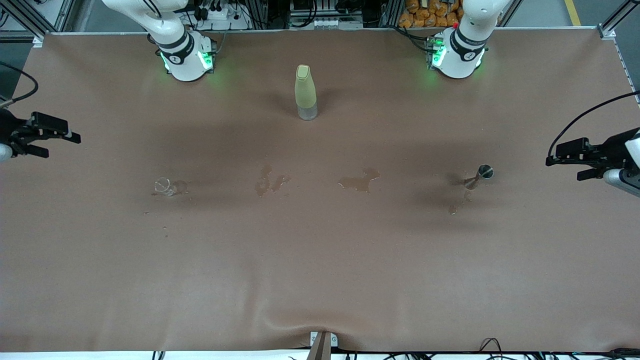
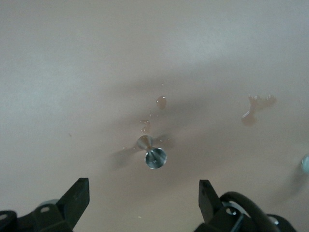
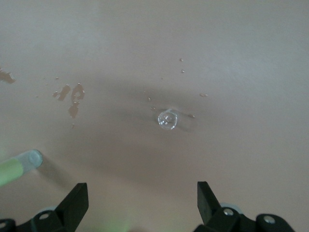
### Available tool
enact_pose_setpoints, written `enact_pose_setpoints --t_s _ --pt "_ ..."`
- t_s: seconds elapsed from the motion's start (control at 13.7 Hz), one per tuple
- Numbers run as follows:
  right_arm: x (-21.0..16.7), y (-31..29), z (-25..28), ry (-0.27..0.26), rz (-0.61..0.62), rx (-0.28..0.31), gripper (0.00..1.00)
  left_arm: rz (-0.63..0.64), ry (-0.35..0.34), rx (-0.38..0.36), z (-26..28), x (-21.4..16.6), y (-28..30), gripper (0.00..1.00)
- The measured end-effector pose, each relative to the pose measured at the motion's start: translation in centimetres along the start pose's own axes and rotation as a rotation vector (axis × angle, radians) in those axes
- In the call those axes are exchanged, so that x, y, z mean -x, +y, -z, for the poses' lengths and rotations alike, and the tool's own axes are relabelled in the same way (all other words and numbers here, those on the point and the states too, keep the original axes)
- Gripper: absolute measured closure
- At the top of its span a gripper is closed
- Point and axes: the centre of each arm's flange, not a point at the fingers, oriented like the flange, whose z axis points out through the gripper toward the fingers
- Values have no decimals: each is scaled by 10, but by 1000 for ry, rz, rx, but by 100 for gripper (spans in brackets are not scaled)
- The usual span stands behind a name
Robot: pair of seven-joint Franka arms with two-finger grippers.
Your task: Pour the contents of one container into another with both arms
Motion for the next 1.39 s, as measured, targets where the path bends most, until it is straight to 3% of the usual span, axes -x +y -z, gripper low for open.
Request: enact_pose_setpoints --t_s 0.29,0.8,1.39 --pt "5 -26 19 -10 -91 60 0 208 28 -38 15 -10 53 0" --pt "18 -37 40 1 -170 129 0 202 53 -66 26 -12 92 0" --pt "19 -24 47 22 -194 139 0 208 56 -67 28 -12 89 0"
